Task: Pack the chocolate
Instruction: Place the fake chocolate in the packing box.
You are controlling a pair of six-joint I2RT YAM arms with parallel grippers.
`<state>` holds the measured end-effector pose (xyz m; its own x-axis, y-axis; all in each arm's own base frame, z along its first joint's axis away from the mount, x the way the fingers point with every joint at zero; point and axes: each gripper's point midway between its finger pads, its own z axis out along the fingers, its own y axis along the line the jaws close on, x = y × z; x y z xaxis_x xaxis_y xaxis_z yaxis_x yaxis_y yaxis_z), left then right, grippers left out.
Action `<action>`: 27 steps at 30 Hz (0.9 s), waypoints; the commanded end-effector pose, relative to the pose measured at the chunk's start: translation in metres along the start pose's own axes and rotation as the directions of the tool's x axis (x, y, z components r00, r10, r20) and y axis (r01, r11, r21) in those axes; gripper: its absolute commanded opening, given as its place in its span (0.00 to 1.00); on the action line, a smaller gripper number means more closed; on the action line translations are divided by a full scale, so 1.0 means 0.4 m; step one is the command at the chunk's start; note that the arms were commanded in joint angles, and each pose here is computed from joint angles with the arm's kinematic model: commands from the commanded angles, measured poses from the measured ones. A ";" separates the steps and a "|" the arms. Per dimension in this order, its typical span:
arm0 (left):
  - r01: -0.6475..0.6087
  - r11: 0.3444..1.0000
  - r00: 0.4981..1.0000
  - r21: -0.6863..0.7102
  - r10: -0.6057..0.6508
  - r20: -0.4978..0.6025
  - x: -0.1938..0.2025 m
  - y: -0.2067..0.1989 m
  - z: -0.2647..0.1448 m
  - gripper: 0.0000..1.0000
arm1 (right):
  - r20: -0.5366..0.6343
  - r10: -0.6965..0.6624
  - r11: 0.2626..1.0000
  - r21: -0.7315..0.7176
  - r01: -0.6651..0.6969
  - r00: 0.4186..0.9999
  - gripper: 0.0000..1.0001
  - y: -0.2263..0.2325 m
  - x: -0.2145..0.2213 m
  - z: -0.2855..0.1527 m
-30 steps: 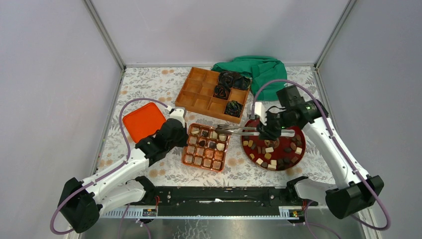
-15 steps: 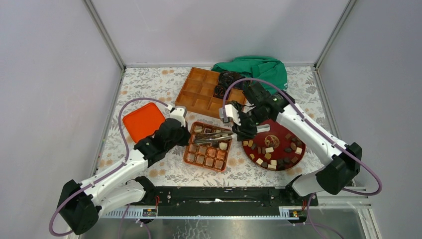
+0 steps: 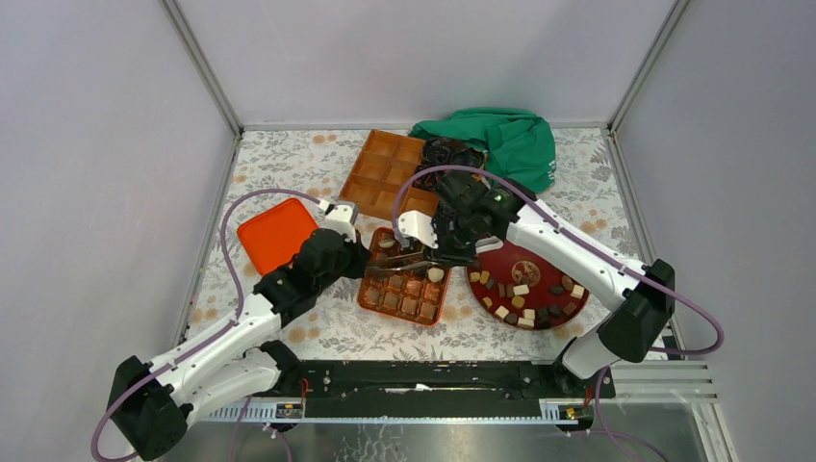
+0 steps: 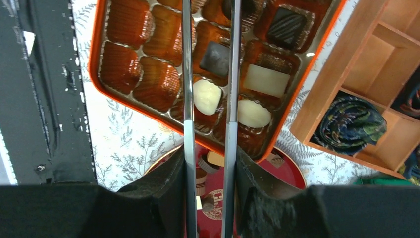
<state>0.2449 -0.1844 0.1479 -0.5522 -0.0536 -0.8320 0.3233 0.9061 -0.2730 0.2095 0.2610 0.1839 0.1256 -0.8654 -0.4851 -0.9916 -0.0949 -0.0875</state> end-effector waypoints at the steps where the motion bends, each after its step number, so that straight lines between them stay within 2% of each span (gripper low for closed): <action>1: 0.027 0.997 0.989 0.071 -0.037 0.140 -0.094 -0.042 -0.006 0.00 | 0.010 0.003 0.992 0.128 -0.004 1.000 0.04 -0.058 -0.037 -0.049; 11: 0.028 0.997 0.994 0.069 -0.034 0.099 -0.076 -0.044 0.007 0.00 | -0.035 0.015 0.988 0.155 -0.009 0.999 0.10 -0.068 -0.020 -0.042; 13: 0.028 0.997 0.995 0.067 -0.034 0.098 -0.075 -0.043 0.007 0.00 | -0.046 0.011 0.988 0.151 -0.004 0.999 0.14 -0.065 -0.017 -0.036; 17: 0.028 0.998 0.996 0.056 -0.033 0.088 -0.069 -0.038 0.010 0.00 | -0.054 0.015 0.990 0.143 -0.007 0.998 0.35 -0.060 -0.016 -0.030; 27: 0.032 0.999 0.998 0.024 -0.034 0.051 -0.052 -0.026 0.022 0.00 | -0.032 0.023 0.995 0.098 -0.020 0.999 0.45 -0.037 -0.028 -0.035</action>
<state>0.2445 -0.1851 0.1308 -0.5933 -0.0214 -0.8047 0.3133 0.9147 -0.2553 0.2215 0.2550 0.1863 0.0938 -0.9034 -0.4184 -0.9884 -0.0341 -0.1479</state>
